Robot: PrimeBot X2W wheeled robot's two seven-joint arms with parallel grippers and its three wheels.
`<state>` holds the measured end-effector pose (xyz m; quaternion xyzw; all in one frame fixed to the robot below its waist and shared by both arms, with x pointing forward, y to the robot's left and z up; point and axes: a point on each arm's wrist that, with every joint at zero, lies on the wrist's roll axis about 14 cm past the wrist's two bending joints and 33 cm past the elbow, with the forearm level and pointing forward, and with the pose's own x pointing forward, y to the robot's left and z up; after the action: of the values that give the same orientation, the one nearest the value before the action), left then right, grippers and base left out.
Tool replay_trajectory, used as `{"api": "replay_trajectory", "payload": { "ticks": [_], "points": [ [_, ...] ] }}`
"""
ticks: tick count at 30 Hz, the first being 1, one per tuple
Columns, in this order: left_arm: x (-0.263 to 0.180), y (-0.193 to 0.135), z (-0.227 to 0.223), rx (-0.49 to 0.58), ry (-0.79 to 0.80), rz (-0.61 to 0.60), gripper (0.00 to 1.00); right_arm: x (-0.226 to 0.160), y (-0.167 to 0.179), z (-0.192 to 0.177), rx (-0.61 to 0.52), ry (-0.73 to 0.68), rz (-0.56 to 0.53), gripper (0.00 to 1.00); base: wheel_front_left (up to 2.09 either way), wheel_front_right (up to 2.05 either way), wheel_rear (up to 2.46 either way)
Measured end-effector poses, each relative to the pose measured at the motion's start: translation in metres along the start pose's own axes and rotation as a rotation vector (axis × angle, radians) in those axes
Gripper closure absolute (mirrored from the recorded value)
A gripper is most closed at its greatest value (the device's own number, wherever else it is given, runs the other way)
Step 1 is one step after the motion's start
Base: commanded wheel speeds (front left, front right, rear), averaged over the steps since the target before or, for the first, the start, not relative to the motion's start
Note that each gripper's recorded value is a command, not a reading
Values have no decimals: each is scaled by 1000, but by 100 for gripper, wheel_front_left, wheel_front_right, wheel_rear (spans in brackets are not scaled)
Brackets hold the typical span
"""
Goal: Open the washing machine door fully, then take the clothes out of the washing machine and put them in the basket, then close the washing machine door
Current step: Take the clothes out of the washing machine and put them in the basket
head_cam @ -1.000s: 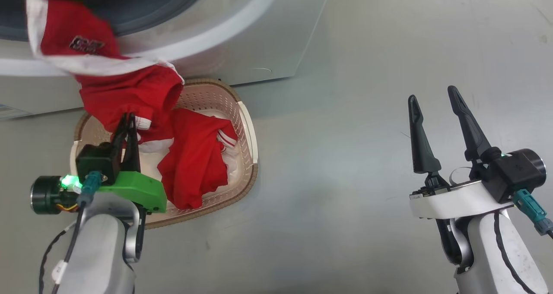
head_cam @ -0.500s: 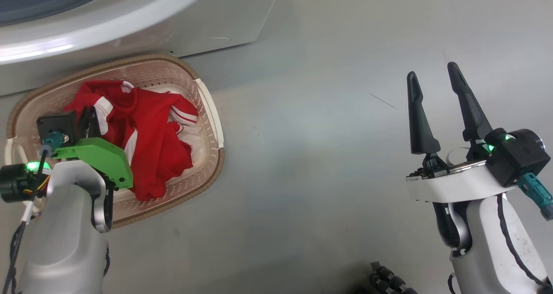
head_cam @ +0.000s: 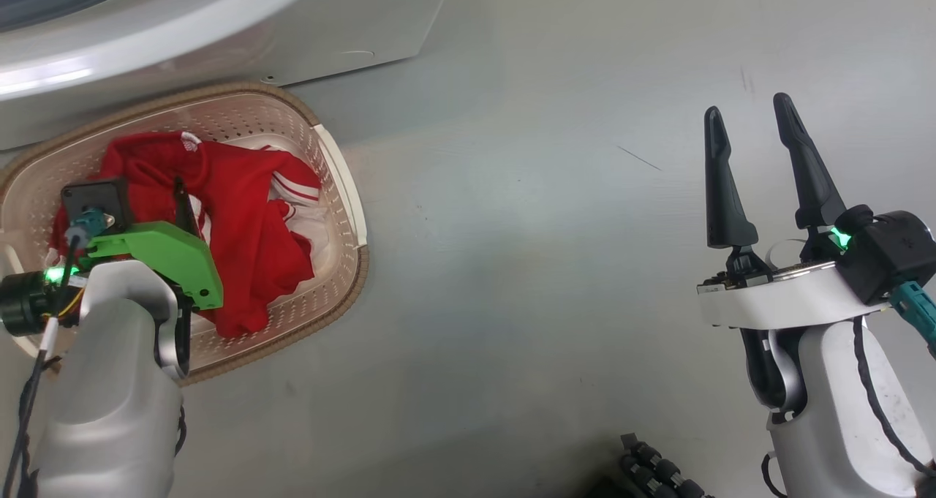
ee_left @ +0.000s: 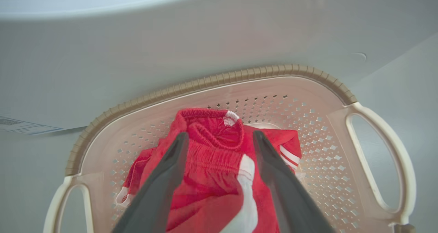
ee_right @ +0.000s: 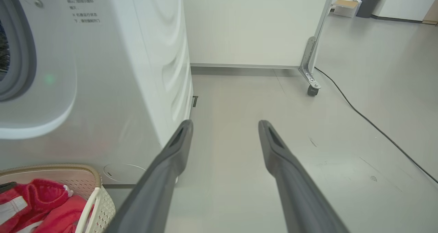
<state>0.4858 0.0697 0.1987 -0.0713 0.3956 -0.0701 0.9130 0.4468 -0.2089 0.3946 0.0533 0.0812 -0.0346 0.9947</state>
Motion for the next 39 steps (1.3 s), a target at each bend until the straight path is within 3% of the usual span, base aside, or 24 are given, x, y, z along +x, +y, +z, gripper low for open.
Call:
{"api": "replay_trajectory", "payload": {
  "ticks": [24,33,39],
  "points": [
    [-55,2,98,-24,-400,-2,0,11,20,24,-40,-71,82,0,0,0,0],
    [-121,4,184,-12,-690,-4,0,4,36,40,-32,-107,125,0,0,0,0],
    [-165,10,199,11,-788,19,0,-2,49,56,-20,-145,158,0,0,0,0]
  ]
}}
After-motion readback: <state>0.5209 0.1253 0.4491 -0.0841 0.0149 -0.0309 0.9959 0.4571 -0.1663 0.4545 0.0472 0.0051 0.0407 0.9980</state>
